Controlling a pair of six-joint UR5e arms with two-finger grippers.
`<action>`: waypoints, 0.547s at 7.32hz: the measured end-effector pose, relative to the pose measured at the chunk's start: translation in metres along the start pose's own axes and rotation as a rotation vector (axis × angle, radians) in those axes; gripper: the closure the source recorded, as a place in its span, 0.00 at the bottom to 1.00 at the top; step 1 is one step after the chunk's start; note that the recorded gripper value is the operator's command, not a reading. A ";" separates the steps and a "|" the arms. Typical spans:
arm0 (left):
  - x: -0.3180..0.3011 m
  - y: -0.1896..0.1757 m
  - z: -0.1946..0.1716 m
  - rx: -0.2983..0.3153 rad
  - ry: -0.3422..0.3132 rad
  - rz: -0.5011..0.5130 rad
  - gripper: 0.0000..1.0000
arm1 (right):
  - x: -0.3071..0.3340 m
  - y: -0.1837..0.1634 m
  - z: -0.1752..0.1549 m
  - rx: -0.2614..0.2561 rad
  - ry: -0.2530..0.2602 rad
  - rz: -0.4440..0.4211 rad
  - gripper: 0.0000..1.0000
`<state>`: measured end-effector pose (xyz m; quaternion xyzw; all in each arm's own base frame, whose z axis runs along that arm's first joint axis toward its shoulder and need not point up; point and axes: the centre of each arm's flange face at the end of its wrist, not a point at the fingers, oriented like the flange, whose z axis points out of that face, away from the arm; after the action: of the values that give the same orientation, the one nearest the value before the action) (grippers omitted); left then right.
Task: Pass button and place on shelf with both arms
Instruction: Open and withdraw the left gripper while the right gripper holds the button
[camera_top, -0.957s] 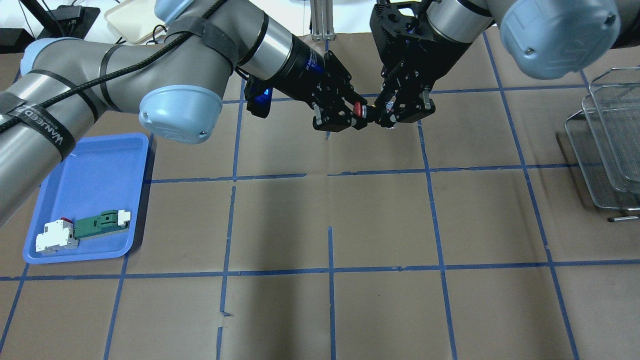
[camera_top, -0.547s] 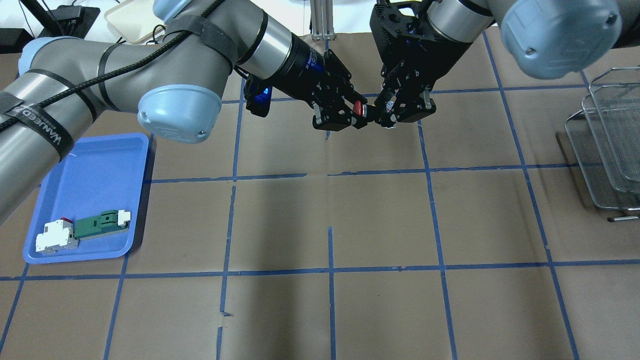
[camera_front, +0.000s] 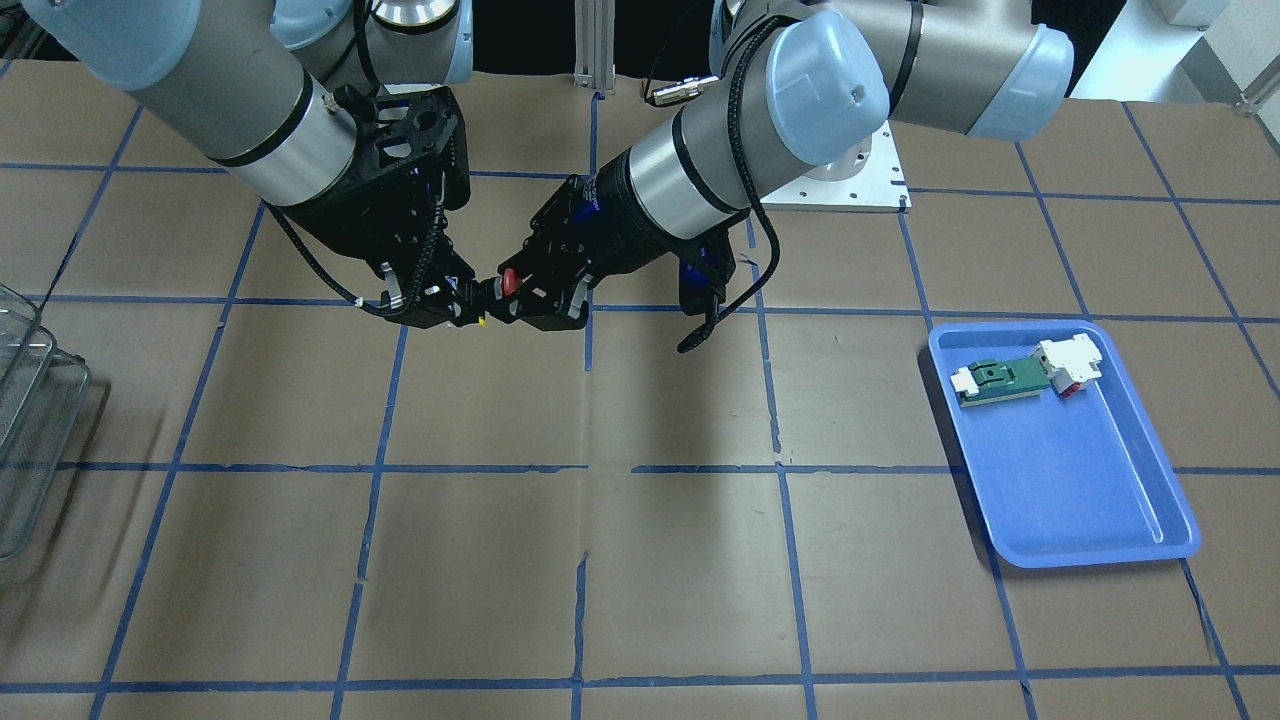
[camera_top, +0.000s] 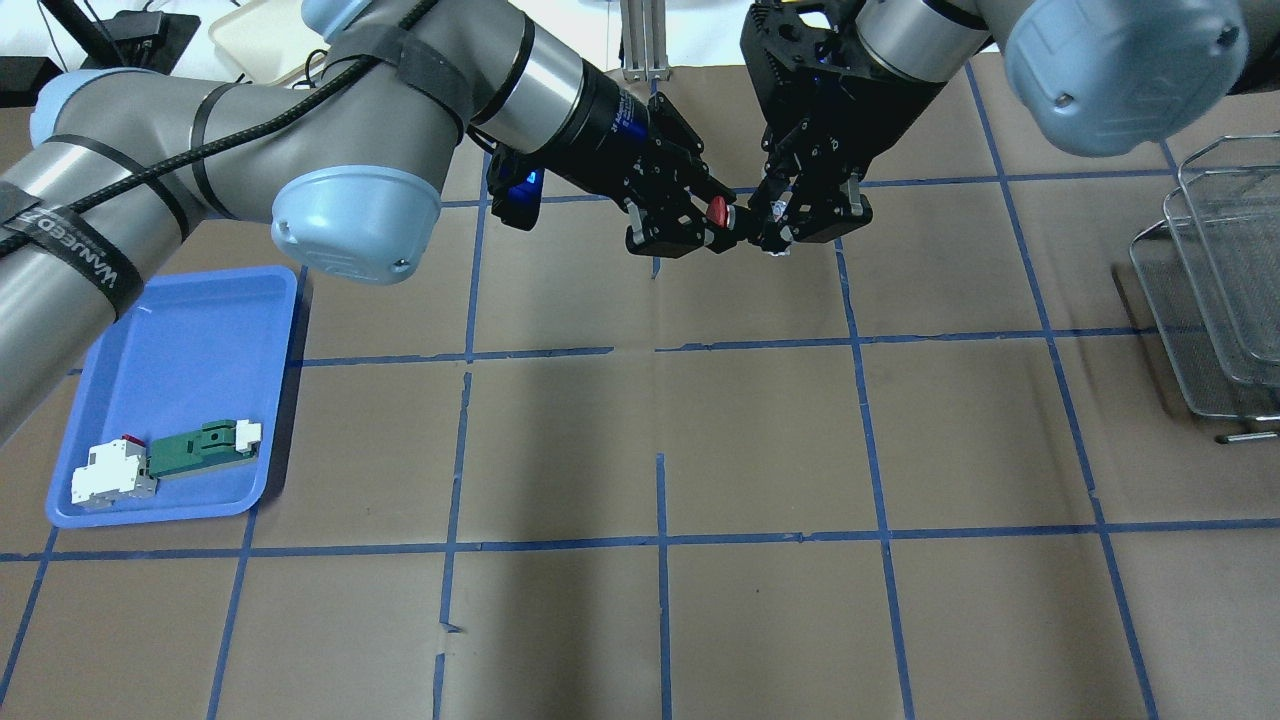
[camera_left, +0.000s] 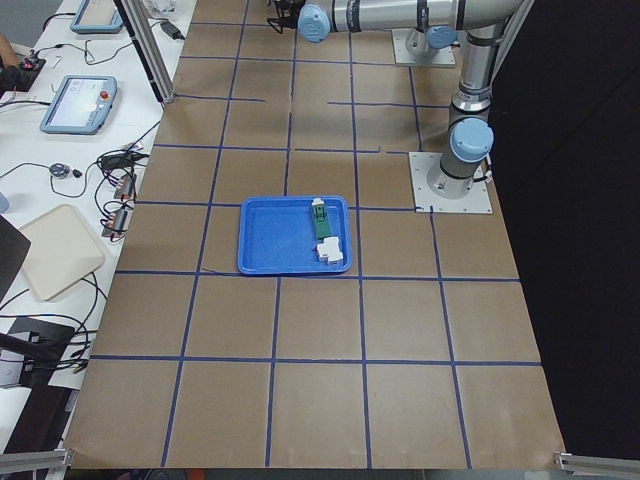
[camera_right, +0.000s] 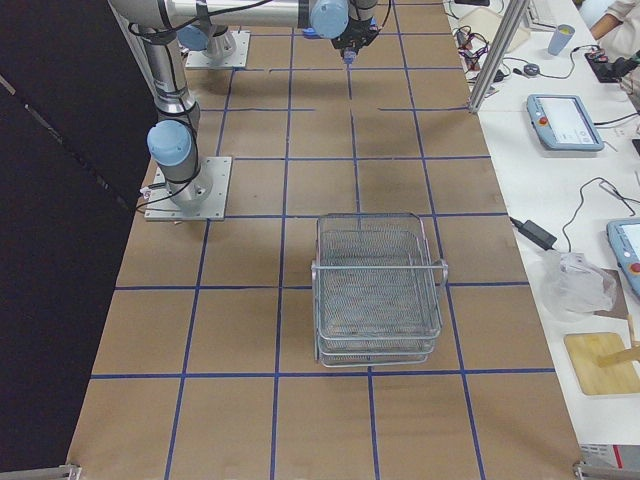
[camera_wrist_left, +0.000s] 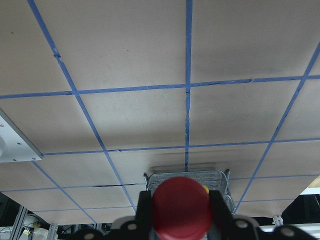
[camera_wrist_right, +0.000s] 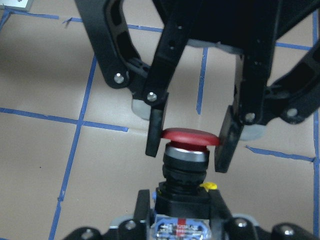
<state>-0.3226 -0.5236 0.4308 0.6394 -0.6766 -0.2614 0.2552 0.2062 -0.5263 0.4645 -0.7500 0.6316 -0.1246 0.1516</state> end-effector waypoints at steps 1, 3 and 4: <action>0.000 0.001 -0.001 0.001 0.002 -0.009 0.49 | 0.000 0.000 -0.001 -0.001 0.003 -0.001 0.93; 0.001 0.001 -0.003 0.009 0.010 -0.016 0.00 | -0.001 -0.001 -0.003 -0.005 0.006 -0.003 0.93; 0.001 0.002 -0.005 0.009 0.015 -0.014 0.00 | -0.001 -0.001 -0.003 -0.007 0.006 -0.003 0.93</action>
<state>-0.3210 -0.5249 0.4359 0.6473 -0.6712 -0.2553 0.2556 0.2054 -0.5255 0.4677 -0.7512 0.6313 -0.1250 0.1468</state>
